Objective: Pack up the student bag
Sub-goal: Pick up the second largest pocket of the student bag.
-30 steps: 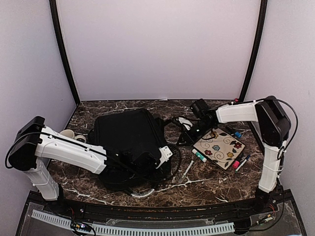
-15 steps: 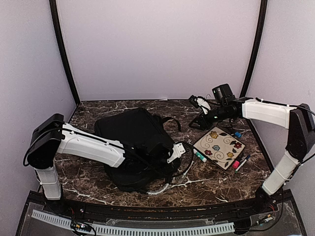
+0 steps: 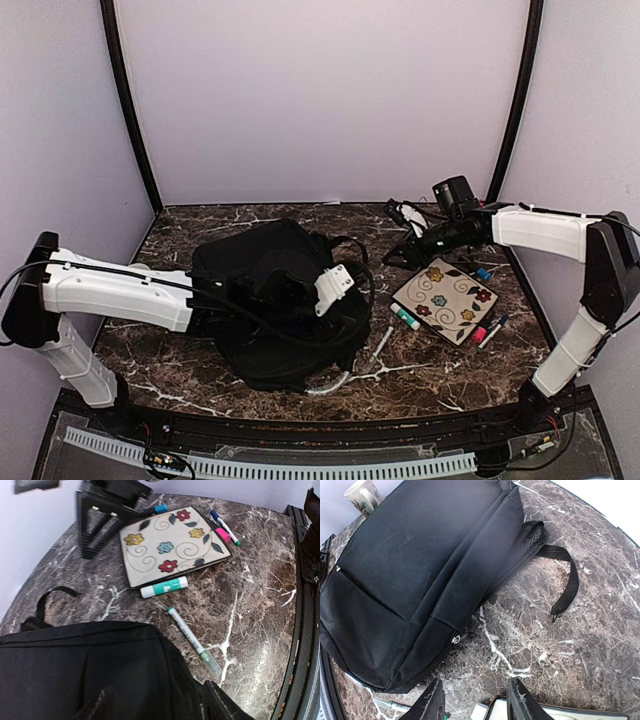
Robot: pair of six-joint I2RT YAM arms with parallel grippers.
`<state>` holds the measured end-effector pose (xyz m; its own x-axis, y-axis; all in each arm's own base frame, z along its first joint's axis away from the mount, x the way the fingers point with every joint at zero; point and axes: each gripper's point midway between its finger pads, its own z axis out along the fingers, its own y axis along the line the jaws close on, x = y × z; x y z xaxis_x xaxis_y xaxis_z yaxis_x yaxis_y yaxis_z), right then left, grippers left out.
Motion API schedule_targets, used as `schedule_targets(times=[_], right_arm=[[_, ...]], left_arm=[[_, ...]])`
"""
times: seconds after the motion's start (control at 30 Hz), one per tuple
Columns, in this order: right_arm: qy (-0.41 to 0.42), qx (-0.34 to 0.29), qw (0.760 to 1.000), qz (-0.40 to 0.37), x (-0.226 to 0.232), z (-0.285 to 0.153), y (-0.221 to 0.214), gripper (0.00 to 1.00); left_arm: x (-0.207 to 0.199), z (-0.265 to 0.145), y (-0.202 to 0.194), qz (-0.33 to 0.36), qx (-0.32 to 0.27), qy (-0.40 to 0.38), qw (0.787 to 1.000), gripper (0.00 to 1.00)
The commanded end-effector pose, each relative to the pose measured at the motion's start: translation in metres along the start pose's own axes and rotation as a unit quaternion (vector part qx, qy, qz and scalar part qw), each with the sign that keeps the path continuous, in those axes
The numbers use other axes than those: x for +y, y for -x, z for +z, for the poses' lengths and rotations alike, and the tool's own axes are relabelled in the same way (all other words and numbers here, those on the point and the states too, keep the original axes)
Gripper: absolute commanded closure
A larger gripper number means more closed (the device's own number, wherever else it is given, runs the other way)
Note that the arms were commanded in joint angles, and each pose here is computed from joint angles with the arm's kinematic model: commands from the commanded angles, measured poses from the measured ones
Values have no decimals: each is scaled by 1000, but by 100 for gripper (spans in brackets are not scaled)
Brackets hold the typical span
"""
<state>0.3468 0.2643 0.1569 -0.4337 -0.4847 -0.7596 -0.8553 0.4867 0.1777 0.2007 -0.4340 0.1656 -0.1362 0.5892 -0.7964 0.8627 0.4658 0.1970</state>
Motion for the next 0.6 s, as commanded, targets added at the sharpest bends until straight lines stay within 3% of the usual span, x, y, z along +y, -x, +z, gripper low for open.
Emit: schedule_targets(times=[0.0, 0.2, 0.4, 0.57], right_arm=[[1, -29, 999, -28, 9, -19, 16, 57], [-11, -45, 996, -73, 23, -59, 44, 57], [10, 30, 994, -105, 47, -80, 4, 54], [27, 83, 990, -112, 60, -81, -41, 55]], left_arm=[[45, -41, -20, -64, 31, 91, 993, 36], [68, -57, -75, -59, 114, 142, 982, 30], [92, -59, -105, -86, 166, 182, 965, 29], [105, -55, -115, -60, 195, 195, 959, 28]])
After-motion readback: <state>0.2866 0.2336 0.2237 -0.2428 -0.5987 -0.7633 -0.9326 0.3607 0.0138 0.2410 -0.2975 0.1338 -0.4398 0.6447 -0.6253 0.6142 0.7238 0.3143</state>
